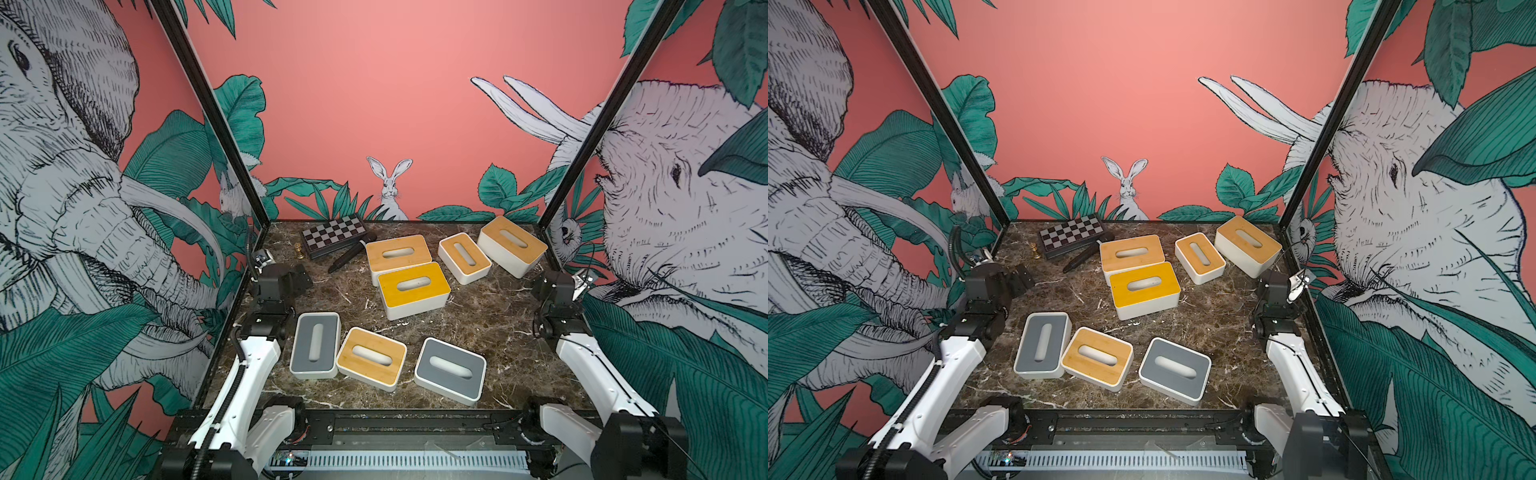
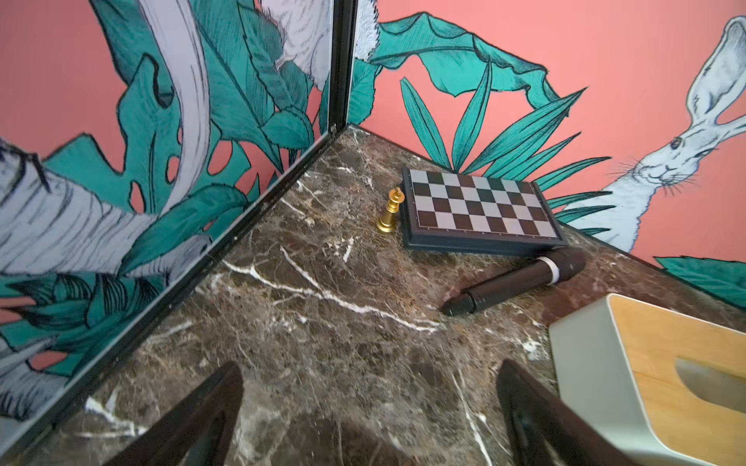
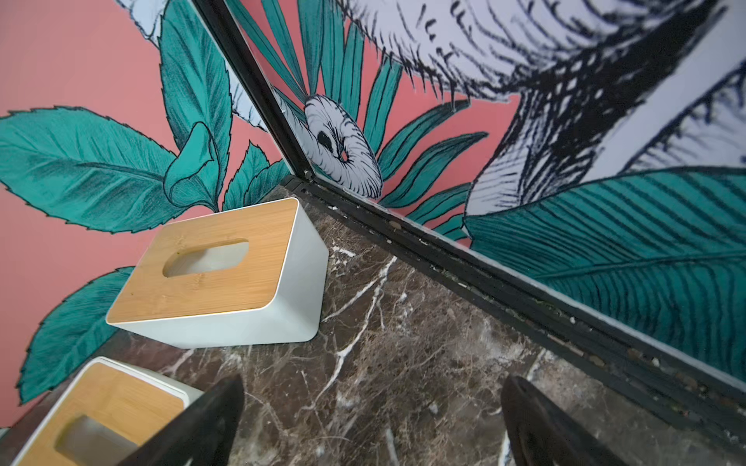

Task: Stack the tissue boxes
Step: Adjust the tissue box at the center of the board.

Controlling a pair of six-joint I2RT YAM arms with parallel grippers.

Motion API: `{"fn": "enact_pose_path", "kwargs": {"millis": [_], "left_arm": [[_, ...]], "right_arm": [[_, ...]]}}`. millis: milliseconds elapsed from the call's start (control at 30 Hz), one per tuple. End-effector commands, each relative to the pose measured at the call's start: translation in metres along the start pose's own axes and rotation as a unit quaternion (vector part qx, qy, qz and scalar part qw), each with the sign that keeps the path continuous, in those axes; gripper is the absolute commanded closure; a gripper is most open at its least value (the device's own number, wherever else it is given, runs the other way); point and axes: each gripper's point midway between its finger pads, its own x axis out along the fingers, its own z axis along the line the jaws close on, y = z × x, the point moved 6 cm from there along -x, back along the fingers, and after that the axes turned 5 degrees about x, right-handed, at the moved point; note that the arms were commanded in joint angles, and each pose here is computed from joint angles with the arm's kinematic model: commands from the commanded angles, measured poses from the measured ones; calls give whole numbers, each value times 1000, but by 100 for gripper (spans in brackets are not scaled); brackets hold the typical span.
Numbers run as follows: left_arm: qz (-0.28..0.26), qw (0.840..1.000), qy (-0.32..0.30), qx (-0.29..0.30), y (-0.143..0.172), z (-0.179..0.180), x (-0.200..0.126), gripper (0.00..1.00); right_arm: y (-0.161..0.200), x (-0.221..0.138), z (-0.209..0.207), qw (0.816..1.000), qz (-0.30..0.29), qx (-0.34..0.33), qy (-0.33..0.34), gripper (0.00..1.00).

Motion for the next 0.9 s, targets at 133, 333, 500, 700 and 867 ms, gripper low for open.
{"fn": "enact_pose_path", "kwargs": {"millis": [133,333,500,700,867], "left_arm": [[164,963,179,-117,38,-40,-13,1],[229,946,209,-97,37,-73,7,0],[254,931,244,-95,40,-104,25,0],[272,919,268,-100,32,-140,60,1],[289,910,280,-102,26,-166,95,1]], "right_arm": [[21,8,62,970,226,39,-82,1],[67,-8,135,925,331,-104,-154,1],[119,-20,188,864,412,-179,-227,1],[169,-20,244,806,469,-224,-283,1],[181,-13,277,783,490,-207,-321,1]]}}
